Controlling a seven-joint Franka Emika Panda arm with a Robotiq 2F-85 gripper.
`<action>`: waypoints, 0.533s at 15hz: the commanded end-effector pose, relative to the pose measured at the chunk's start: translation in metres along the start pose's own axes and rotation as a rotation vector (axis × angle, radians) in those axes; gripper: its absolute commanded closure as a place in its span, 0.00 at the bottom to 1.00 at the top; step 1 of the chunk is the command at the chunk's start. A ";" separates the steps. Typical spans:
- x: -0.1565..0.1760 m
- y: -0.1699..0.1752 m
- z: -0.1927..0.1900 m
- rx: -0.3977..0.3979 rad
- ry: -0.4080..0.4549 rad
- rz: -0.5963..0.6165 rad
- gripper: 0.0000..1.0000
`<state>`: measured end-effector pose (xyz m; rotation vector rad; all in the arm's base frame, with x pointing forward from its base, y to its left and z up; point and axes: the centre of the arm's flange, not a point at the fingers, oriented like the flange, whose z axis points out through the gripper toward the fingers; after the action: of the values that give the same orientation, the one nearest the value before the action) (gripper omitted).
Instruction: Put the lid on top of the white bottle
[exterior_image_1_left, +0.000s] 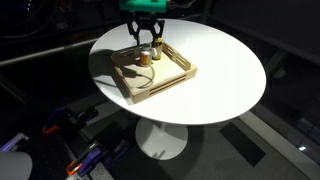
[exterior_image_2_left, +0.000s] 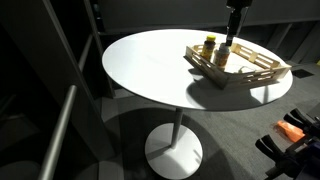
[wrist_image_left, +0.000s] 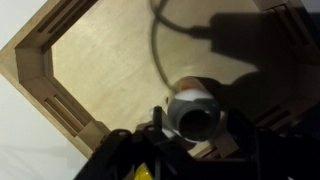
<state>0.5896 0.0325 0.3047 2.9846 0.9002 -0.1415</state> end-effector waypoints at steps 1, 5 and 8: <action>0.000 0.003 0.001 -0.001 0.002 -0.001 0.01; -0.003 0.006 -0.003 -0.007 0.007 0.005 0.00; -0.010 0.019 -0.009 -0.010 0.013 0.033 0.00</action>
<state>0.5899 0.0262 0.3028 2.9885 0.8836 -0.1466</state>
